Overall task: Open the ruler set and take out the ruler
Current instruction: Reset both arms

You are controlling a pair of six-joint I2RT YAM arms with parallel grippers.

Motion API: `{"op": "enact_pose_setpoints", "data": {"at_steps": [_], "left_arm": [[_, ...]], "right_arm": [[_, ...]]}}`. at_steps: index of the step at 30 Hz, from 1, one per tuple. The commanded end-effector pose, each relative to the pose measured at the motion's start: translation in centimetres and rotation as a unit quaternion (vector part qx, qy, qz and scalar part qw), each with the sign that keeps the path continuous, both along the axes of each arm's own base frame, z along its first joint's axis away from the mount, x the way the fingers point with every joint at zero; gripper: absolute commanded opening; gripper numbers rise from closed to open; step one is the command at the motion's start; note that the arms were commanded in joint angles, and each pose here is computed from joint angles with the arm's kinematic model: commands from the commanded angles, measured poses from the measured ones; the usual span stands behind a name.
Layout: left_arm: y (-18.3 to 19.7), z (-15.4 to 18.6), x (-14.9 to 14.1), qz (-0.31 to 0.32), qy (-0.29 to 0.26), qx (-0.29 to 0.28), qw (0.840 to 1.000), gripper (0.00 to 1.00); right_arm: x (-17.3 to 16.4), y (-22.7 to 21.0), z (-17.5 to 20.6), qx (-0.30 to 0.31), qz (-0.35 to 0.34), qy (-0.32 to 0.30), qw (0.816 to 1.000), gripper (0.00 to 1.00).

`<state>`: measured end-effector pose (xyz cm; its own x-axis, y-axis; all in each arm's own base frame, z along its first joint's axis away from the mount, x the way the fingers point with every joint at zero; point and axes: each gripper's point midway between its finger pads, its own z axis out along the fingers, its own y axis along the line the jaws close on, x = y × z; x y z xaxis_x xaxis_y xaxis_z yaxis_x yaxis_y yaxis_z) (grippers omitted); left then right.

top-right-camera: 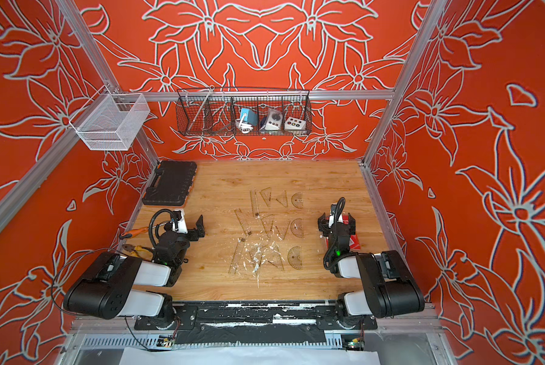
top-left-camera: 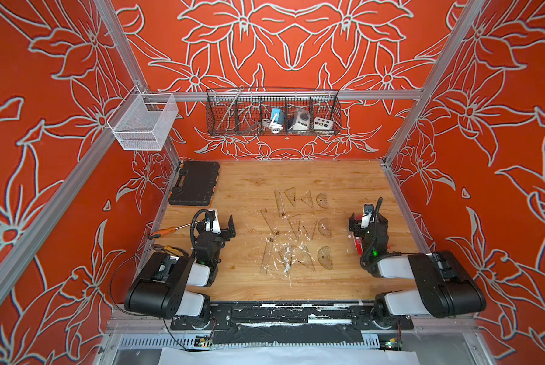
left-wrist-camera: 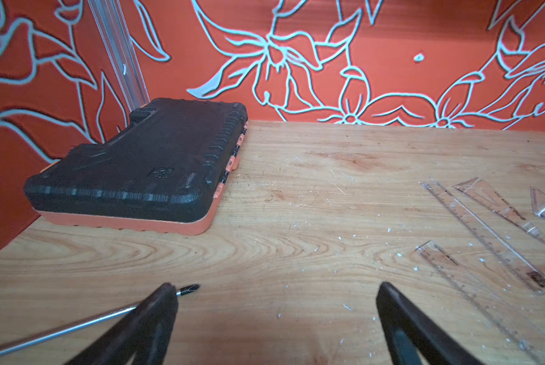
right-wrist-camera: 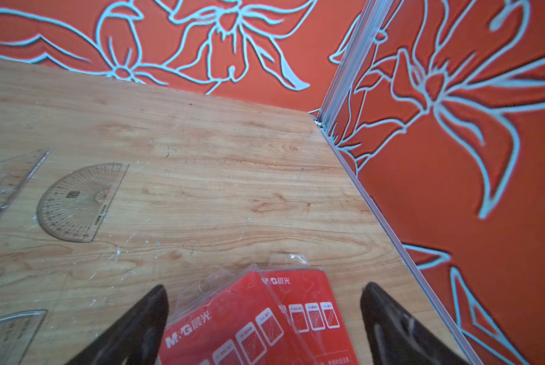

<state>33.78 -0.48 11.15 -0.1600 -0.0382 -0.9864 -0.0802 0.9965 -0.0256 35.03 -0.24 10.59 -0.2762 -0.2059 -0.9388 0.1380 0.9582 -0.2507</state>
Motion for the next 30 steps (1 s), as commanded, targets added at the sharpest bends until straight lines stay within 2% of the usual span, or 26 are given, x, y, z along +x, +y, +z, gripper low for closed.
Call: {"op": "enact_pose_setpoints", "data": {"at_steps": [1, 14, 19, 28, 30], "left_arm": [[0.0, 0.7, 0.4, -0.002, -0.009, 0.012, 1.000, 0.98], [0.2, 0.7, 0.3, 0.001, -0.011, 0.011, 1.000, 0.98], [0.9, 1.7, 0.1, 0.024, -0.019, 0.003, 1.000, 0.98], [1.1, 0.8, 0.2, 0.031, -0.014, 0.004, 0.999, 0.98], [0.6, 1.0, -0.1, 0.014, -0.020, 0.006, 1.000, 0.98]], "right_arm": [[0.4, -1.2, 0.4, 0.000, -0.045, -0.004, 0.999, 0.98], [0.4, -1.2, 0.4, 0.000, -0.046, -0.005, 0.999, 0.98], [-0.5, 0.1, 0.8, 0.000, 0.002, -0.021, 1.000, 0.98], [0.2, -0.4, 0.3, -0.001, -0.014, -0.014, 1.000, 0.98], [0.1, -0.3, 0.2, -0.001, -0.011, -0.007, 1.000, 0.98]]}}
